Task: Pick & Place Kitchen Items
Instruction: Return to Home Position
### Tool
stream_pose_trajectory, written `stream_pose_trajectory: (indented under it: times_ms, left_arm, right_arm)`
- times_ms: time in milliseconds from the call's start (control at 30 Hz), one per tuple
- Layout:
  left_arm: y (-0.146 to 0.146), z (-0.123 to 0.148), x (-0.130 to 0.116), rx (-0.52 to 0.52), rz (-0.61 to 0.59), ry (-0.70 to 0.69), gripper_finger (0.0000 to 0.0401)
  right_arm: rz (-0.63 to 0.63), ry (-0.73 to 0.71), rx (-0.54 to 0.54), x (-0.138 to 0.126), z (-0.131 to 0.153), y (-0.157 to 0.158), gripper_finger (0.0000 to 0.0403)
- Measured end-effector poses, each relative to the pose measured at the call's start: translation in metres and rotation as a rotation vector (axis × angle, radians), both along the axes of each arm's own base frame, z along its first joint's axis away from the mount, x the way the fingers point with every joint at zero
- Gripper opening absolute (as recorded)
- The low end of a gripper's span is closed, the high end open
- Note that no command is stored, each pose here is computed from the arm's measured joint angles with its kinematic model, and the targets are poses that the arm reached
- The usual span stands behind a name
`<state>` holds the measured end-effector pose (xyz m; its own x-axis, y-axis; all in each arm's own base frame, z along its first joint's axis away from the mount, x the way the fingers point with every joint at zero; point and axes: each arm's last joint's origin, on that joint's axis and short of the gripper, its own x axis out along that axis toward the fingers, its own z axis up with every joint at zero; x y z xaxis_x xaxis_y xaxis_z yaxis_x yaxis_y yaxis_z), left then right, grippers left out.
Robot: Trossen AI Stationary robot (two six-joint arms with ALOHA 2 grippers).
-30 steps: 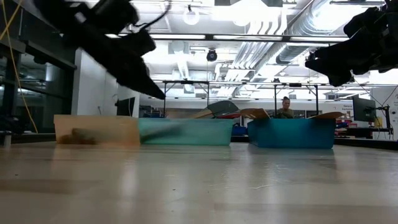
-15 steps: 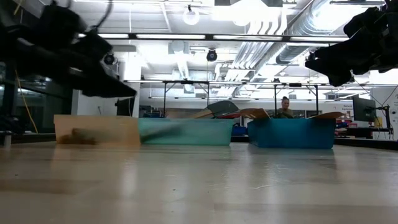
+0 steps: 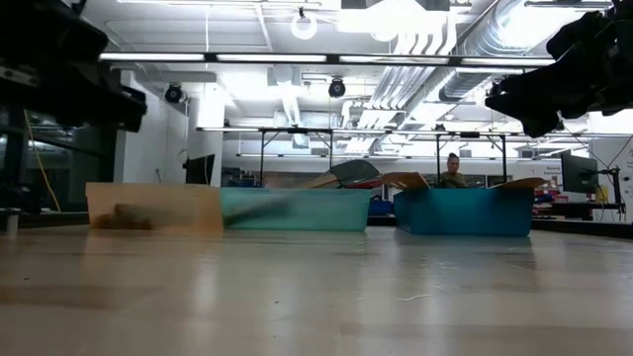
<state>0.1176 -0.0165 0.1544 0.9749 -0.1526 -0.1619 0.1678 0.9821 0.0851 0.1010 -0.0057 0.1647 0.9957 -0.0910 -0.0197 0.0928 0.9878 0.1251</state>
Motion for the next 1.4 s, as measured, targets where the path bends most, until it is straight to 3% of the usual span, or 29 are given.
stream_pose_trajectory:
  times_ms: [300, 633, 833, 1033, 1400]
  left_arm:
    - [0.005, 0.016, -0.022, 0.045, 0.02, -0.176, 0.0]
    - [0.02, 0.015, -0.021, 0.103, 0.178, -0.161, 0.0]
    - [0.03, 0.015, -0.022, 0.061, 0.286, -0.156, 0.0]
    - [0.027, 0.015, -0.021, -0.04, 0.253, -0.165, 0.0]
    - [0.026, 0.013, -0.021, -0.044, 0.265, -0.175, 0.0]
  right_arm:
    - [0.001, -0.001, 0.0, 0.0, 0.0, 0.0, 0.0205]
    - [0.0, 0.006, 0.0, 0.0, 0.0, 0.0, 0.0205]
    - [0.0, 0.006, 0.0, 0.001, -0.001, 0.0, 0.0205]
    - [0.0, 0.006, 0.0, 0.001, 0.0, 0.0, 0.0205]
    - [0.0, 0.006, 0.0, 0.001, -0.001, 0.0, 0.0205]
